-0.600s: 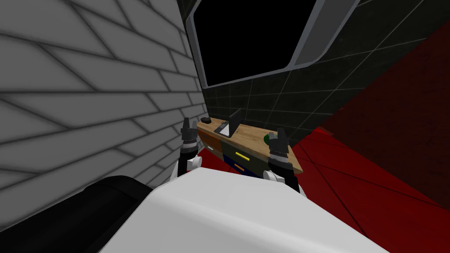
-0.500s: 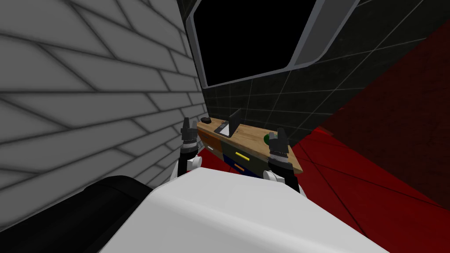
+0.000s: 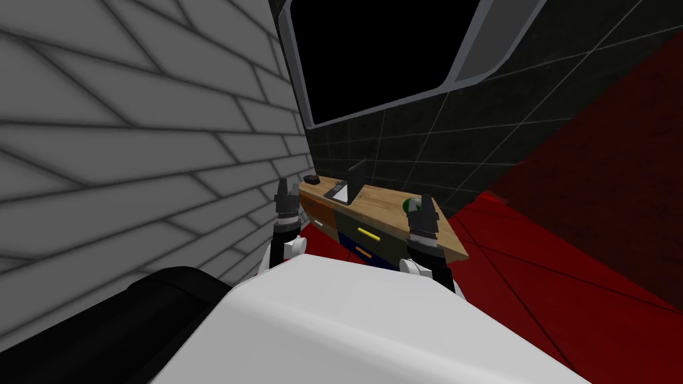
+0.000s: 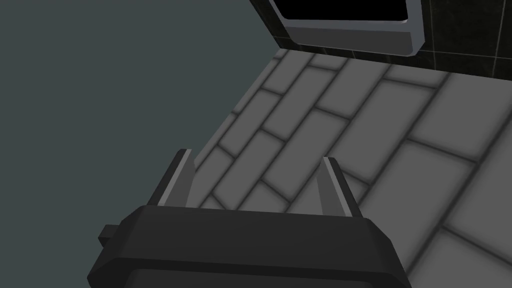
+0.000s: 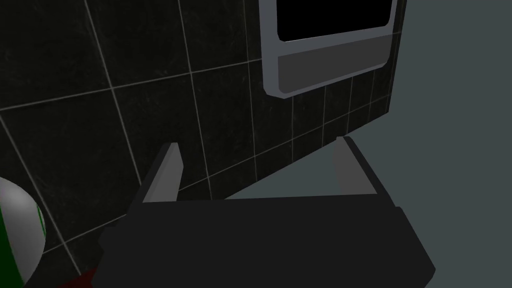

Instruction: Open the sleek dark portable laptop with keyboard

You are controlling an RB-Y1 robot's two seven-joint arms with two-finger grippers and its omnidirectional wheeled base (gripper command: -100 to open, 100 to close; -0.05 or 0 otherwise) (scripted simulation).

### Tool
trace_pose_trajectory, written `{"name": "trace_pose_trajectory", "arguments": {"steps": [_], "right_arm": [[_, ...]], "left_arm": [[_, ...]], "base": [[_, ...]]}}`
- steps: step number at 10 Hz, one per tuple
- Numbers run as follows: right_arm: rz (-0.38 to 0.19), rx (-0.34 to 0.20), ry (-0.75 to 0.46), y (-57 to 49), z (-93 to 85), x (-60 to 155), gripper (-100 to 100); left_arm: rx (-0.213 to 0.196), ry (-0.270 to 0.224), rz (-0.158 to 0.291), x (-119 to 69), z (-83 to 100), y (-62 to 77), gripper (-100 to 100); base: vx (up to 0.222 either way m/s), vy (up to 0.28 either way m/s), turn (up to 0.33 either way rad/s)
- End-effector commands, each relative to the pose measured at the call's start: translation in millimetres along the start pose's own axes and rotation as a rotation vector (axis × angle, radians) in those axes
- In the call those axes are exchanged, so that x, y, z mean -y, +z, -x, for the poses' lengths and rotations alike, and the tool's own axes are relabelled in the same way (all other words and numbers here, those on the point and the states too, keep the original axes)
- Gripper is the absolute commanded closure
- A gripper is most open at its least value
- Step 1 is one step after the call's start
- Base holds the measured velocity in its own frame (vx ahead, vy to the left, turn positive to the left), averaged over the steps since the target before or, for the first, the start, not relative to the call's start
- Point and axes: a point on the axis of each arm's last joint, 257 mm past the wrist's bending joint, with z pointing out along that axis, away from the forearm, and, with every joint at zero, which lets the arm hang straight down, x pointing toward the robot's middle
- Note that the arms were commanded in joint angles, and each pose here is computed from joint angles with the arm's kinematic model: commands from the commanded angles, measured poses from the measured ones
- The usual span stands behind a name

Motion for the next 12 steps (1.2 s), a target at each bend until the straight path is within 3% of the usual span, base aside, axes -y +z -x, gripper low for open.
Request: {"name": "trace_pose_trajectory", "arguments": {"steps": [1, 3, 4, 8, 12], "right_arm": [[0.0, 0.0, 0.0, 0.0, 0.0, 0, 0], [0.0, 0.0, 0.0, 0.0, 0.0, 0, 0], [0.0, 0.0, 0.0, 0.0, 0.0, 0, 0], [-0.001, 0.0, 0.0, -0.1, -0.1, 0, 0], [-0.001, 0.0, 0.0, -0.1, -0.1, 0, 0]], "left_arm": [[0.0, 0.0, 0.0, 0.0, 0.0, 0.0, 0], [0.0, 0.0, 0.0, 0.0, 0.0, 0.0, 0], [-0.037, 0.012, 0.007, -2.5, -4.2, -0.2, -100], [-0.133, 0.058, 0.066, -19.3, -10.5, -2.9, -100], [-0.207, 0.119, 0.171, -47.0, -6.4, -8.5, -100]], "base": [[0.0, 0.0, 0.0], [0.0, 0.0, 0.0], [0.004, -0.007, -0.036], [-0.007, -0.024, -0.086], [-0.007, -0.043, -0.14]]}}
